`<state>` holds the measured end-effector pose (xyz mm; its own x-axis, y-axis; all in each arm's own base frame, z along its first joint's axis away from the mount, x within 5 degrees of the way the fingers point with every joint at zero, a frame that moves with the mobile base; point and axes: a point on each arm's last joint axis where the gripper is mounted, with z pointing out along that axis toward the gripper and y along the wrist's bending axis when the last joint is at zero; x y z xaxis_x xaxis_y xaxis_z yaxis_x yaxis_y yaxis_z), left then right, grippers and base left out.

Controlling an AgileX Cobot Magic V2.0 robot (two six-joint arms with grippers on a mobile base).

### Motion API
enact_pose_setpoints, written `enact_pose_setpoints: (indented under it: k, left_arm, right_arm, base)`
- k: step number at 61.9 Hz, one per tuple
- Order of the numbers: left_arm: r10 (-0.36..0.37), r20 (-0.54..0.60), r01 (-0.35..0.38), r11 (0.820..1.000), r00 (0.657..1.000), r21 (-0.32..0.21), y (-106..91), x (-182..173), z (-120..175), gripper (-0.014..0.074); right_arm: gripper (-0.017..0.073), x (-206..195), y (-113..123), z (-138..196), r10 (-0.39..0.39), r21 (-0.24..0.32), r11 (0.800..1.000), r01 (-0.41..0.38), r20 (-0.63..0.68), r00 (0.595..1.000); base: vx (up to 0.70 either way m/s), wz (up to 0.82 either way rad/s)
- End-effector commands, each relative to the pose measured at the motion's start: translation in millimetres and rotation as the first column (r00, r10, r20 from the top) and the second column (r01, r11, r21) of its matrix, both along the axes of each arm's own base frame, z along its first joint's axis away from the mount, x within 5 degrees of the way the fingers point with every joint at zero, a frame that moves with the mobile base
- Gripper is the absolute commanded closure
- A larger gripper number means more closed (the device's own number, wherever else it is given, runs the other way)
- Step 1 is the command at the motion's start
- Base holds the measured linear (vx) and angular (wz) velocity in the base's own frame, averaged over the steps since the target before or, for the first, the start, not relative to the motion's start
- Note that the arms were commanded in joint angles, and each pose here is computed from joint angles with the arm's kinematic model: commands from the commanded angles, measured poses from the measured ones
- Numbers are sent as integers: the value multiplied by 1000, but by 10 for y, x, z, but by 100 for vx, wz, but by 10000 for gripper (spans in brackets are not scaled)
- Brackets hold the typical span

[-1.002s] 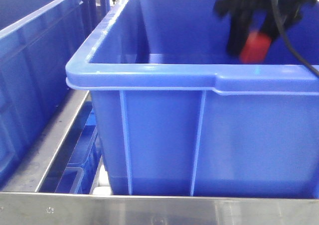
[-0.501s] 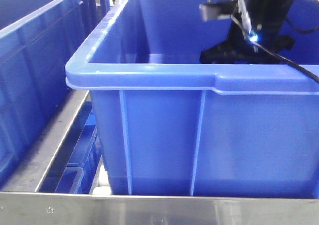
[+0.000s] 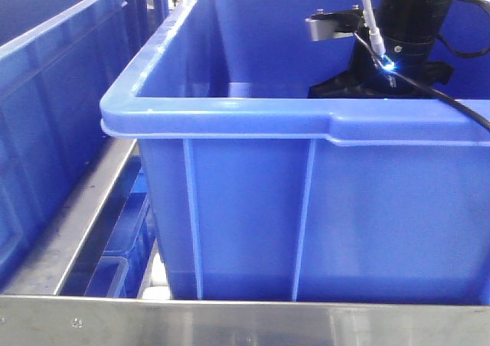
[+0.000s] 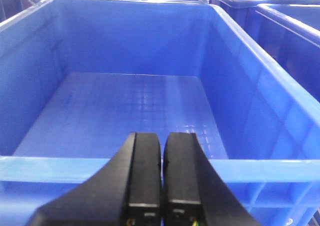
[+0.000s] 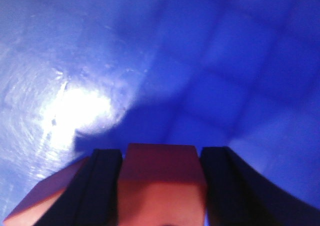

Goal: Pick red cube and place on left shelf

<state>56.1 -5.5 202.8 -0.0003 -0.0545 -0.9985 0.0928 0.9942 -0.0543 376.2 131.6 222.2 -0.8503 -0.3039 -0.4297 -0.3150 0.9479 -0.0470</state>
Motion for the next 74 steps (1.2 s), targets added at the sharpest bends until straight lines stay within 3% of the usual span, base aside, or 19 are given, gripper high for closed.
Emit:
enact_pose_setpoints:
  k: [1, 18, 26, 35, 42, 55, 74]
  left_arm:
    - [5, 72, -4, 1000, 997, -14, 6, -2, 3, 492]
    - [5, 72, -4, 1000, 997, -14, 6, -2, 3, 492]
    - [5, 72, -4, 1000, 997, -14, 6, -2, 3, 493]
    - [5, 72, -4, 1000, 997, -14, 6, -2, 3, 493]
    - [5, 72, -4, 1000, 997, -14, 6, -2, 3, 492]
    - [5, 72, -4, 1000, 997, -14, 6, -2, 3, 492]
    - [5, 72, -4, 1000, 997, -14, 6, -2, 3, 492]
  right_arm:
    - [41, -17, -22, 397, 9, 31, 999, -13, 130, 991]
    - [50, -182, -80, 824, 2, 74, 997, -22, 251, 968]
    - [152, -365, -142, 1075, -4, 108, 994, -35, 342, 940]
    - [356, -693, -253, 1325, -16, 152, 987, -62, 467, 884]
    - [460, -992, -355, 1420, -26, 176, 981, -82, 538, 843]
    - [498, -1555, -550, 1400, -42, 204, 972, -112, 628, 777]
    - [498, -2481, -872, 1212, -93, 252, 951, -180, 787, 610]
  base:
    - [0, 0]
    - [0, 0]
    - [0, 0]
    - [0, 0]
    - [0, 0]
    - [0, 0]
    - [0, 0]
